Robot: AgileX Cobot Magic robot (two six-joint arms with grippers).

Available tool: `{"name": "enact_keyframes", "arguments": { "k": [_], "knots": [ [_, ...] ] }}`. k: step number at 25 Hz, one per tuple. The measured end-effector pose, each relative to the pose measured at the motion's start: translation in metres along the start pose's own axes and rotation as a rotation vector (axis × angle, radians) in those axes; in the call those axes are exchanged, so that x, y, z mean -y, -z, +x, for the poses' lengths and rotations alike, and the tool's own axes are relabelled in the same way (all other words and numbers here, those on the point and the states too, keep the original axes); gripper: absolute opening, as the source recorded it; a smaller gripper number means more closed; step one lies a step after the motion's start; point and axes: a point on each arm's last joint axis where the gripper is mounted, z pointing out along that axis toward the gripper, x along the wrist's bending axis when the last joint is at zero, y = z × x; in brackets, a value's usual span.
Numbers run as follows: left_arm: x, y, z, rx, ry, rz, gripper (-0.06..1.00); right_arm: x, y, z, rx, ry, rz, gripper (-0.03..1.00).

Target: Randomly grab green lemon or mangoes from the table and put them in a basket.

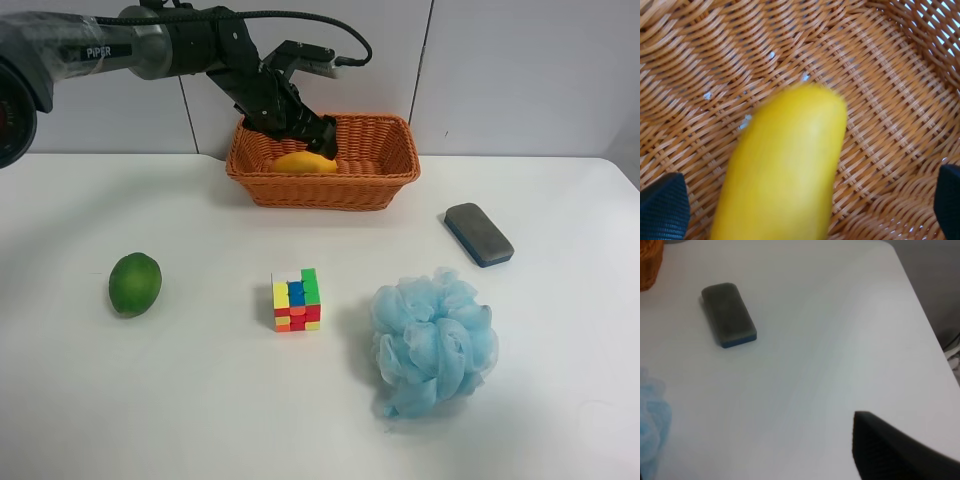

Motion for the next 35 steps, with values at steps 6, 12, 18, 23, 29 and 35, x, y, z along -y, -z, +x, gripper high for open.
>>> {"name": "enact_keyframes", "arguments": {
  "k": [6, 12, 18, 23, 29, 35],
  "knots": [
    [0.000, 0.001, 0.000, 0.000, 0.000, -0.001, 0.99, 0.000, 0.000, 0.000, 0.000, 0.000, 0.000, 0.81],
    [-0.014, 0.043, 0.000, -0.011, -0.032, 0.051, 0.99, 0.000, 0.000, 0.000, 0.000, 0.000, 0.000, 0.81],
    [-0.039, 0.179, 0.023, -0.159, -0.033, 0.085, 0.99, 0.000, 0.000, 0.000, 0.000, 0.000, 0.000, 0.81],
    [-0.035, 0.299, 0.048, -0.374, 0.016, 0.058, 0.99, 0.000, 0.000, 0.000, 0.000, 0.000, 0.000, 0.81],
    [0.013, 0.442, 0.050, -0.612, 0.108, -0.081, 0.99, 0.000, 0.000, 0.000, 0.000, 0.000, 0.000, 0.81],
    [0.113, 0.512, 0.020, -0.779, 0.299, -0.078, 0.99, 0.000, 0.000, 0.000, 0.000, 0.000, 0.000, 0.81]
  ]
}}
